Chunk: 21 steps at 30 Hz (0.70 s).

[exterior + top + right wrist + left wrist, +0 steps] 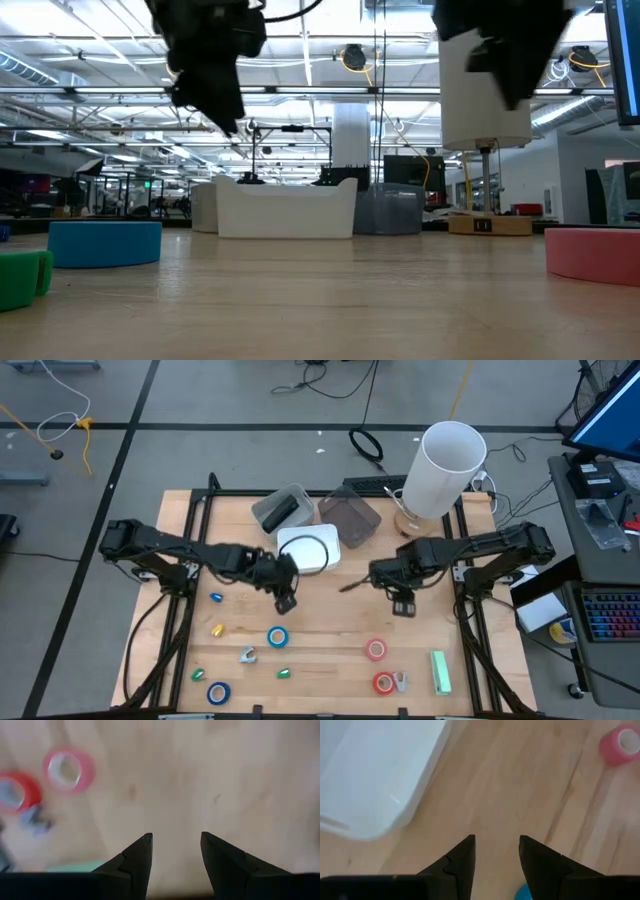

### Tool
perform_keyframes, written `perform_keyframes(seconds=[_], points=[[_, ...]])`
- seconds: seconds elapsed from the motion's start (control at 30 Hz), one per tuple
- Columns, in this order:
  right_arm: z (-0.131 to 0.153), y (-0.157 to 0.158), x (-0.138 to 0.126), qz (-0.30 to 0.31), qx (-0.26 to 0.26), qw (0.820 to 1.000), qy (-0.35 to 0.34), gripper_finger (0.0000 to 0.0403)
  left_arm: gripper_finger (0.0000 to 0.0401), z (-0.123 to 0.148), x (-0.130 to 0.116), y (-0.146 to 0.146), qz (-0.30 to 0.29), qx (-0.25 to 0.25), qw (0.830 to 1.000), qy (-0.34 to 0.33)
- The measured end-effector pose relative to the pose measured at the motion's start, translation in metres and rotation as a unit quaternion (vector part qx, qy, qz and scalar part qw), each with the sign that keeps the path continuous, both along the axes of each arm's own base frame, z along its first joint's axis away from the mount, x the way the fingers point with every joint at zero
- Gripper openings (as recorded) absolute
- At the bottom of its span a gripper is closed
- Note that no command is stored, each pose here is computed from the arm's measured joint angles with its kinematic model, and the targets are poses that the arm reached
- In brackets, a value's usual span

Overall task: Pick and place Stapler, Stapler remover, tape
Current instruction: Put the large light blue stapler into the gray bin

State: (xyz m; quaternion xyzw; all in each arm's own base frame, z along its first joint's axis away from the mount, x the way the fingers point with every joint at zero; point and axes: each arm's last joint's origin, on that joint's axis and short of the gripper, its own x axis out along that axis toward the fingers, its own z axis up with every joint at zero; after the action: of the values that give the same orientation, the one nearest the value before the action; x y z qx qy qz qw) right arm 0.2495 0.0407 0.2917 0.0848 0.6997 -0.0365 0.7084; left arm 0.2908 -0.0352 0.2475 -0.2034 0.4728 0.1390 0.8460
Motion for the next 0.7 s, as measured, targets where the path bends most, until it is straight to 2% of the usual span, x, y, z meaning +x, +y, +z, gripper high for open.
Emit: perform_keyframes(seconds=[0.17, 0.27, 0.5, 0.7], points=[[0.001, 0.023, -0.017, -0.058, 0.047, 0.994, 0.085, 0.0160, 0.0149, 0.000, -0.004, -0.022, 0.032, 0.035, 0.999, -0.016], [0.003, 0.038, -0.026, -0.100, 0.053, 0.987, 0.117, 0.0160, 0.0149, 0.001, -0.004, -0.027, 0.043, 0.056, 0.997, -0.028], [0.010, 0.070, -0.049, -0.195, 0.033, 0.972, 0.127, 0.0164, 0.0149, 0.003, 0.000, -0.020, 0.043, 0.081, 0.995, -0.042], [0.015, 0.096, -0.070, -0.267, 0.022, 0.955, 0.128, 0.0193, 0.0149, 0.005, 0.005, -0.011, 0.033, 0.090, 0.994, -0.058]])
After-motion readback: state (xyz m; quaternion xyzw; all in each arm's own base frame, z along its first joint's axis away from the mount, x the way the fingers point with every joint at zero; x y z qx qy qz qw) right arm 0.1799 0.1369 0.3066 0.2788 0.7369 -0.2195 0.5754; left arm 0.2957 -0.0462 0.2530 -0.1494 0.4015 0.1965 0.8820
